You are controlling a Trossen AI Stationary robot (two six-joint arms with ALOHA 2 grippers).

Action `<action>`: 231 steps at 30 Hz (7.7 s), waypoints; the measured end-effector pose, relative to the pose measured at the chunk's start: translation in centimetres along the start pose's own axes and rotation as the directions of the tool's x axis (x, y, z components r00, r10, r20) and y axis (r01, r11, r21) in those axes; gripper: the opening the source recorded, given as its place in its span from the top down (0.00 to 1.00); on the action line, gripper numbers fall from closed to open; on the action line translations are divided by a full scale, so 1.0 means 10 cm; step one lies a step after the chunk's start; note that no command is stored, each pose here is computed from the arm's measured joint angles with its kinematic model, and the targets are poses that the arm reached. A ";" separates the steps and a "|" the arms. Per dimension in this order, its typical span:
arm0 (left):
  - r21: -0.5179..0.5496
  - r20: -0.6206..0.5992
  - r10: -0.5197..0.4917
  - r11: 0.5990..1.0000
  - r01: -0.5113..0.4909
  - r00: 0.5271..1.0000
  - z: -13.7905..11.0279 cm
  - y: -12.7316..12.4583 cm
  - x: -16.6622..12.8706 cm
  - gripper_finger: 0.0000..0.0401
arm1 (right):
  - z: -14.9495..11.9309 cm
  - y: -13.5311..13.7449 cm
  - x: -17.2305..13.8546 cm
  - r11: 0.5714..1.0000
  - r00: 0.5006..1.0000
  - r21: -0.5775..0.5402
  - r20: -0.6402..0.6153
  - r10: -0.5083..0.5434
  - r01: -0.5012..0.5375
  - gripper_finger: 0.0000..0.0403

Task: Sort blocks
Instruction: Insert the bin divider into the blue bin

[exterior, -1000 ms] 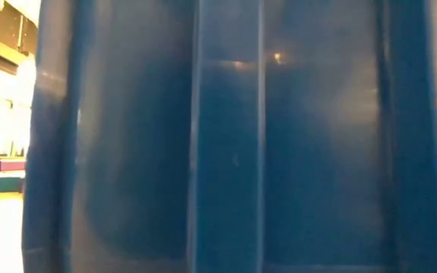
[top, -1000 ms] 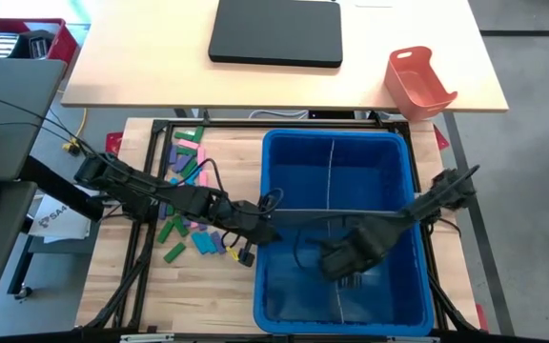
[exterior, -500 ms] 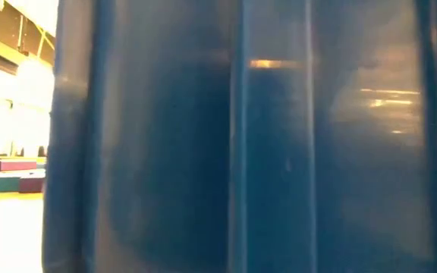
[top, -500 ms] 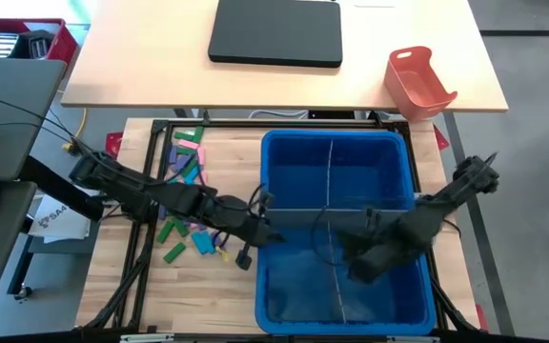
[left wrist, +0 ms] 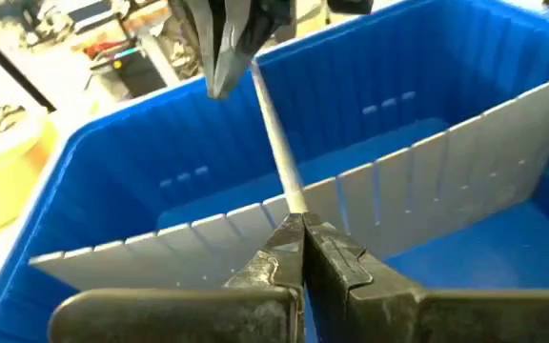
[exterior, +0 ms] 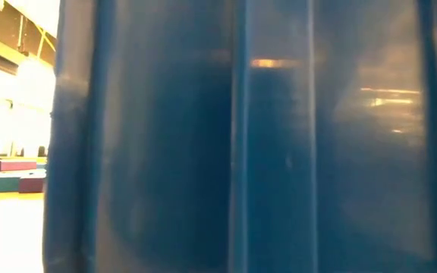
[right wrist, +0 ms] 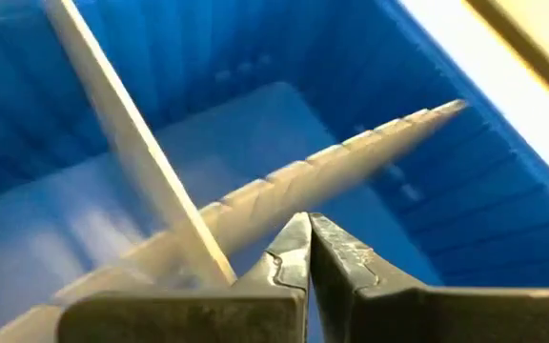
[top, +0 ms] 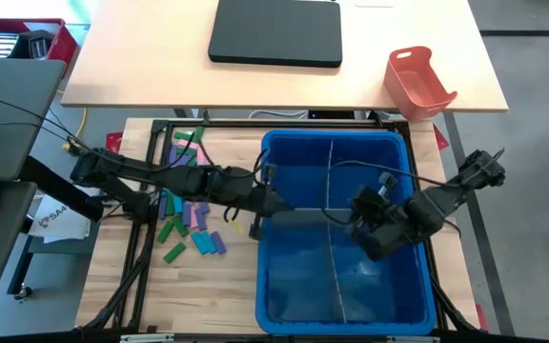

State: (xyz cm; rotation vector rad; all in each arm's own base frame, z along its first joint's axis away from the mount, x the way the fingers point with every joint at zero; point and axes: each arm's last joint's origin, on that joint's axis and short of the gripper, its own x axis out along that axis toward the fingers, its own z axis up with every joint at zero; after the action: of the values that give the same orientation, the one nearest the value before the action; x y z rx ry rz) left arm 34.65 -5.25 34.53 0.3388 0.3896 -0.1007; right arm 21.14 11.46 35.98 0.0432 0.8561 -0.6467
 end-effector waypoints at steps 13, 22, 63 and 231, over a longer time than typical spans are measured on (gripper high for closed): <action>-0.046 -0.057 -0.067 0.997 0.064 0.996 -0.21 -0.07 0.07 1.00 | -0.08 0.05 0.13 1.000 0.996 -0.005 -0.083 0.026 -0.027 1.00; -0.024 -0.006 -0.023 0.999 0.023 1.000 -0.07 -0.02 -0.07 1.00 | 0.18 -0.05 -0.16 0.994 0.996 -0.054 0.000 0.090 -0.090 1.00; -0.145 0.073 -0.270 0.950 0.278 0.960 -0.24 0.14 0.30 0.88 | 0.06 0.08 -0.45 0.974 0.977 -0.112 0.067 0.204 -0.196 1.00; -0.154 -0.199 -0.256 0.961 0.228 0.946 -0.58 -0.09 0.57 0.79 | -0.65 0.83 0.39 0.965 0.920 -0.199 -0.383 0.085 -0.172 0.97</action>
State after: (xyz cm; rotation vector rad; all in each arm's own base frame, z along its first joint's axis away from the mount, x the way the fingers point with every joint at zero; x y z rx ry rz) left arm 37.72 -4.35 27.02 0.1723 0.6517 -0.2799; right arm 23.06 18.00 27.12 0.0133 1.2809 -0.4151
